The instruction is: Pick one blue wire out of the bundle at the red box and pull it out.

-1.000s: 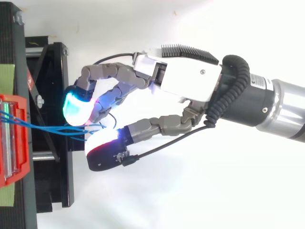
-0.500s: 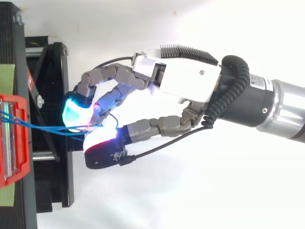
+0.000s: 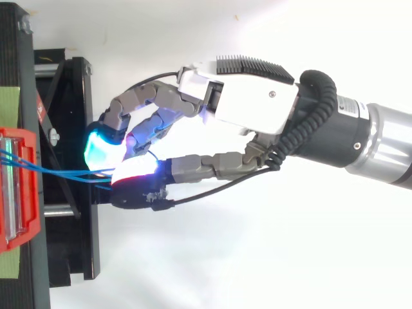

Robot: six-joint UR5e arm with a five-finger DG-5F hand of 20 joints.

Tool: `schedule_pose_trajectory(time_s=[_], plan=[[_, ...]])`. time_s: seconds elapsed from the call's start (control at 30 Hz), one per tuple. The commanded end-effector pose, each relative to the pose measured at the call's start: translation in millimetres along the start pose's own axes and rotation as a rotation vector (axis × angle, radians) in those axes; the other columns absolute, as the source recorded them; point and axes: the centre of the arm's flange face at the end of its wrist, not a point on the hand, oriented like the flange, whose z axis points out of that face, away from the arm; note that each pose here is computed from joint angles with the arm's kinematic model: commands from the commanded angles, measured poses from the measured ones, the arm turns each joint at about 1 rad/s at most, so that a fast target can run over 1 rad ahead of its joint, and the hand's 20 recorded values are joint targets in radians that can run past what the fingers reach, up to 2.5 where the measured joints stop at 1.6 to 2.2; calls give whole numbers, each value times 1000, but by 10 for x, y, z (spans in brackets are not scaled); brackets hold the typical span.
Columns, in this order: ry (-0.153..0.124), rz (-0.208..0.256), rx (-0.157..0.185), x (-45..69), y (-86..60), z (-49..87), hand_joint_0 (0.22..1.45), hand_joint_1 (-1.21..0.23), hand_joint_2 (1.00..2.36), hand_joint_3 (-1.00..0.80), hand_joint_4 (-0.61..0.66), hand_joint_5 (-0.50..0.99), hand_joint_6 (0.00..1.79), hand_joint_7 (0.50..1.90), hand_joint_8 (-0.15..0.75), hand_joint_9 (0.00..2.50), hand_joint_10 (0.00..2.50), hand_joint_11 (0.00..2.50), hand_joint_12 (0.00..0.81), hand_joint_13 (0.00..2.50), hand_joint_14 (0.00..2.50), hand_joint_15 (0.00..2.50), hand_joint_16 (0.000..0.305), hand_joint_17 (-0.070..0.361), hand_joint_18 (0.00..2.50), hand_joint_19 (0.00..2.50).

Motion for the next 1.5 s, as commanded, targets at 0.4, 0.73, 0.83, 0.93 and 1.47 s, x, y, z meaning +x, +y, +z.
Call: schedule_pose_trajectory(time_s=[0.4,0.73,0.83,0.93,1.47], plan=[[21,10,-14,-11,57,29,639,-775,1017,9,187,-215,953,704,391,867,9,616,453,982,14,450,62,139,972,455],[105,76,-60,90,230,25,557,-715,1014,-300,249,-216,924,737,382,875,12,633,449,965,17,476,60,134,935,503],[104,72,-62,97,248,31,524,-709,1008,-384,265,-212,914,722,389,886,12,630,458,972,15,483,61,138,946,503],[109,68,-50,107,237,16,514,-696,1004,-456,271,-208,903,715,392,895,10,635,464,975,17,484,62,140,950,509],[129,69,-2,86,156,-30,626,-792,1018,-201,125,-194,966,870,391,977,13,731,443,1018,18,491,57,128,971,486]])
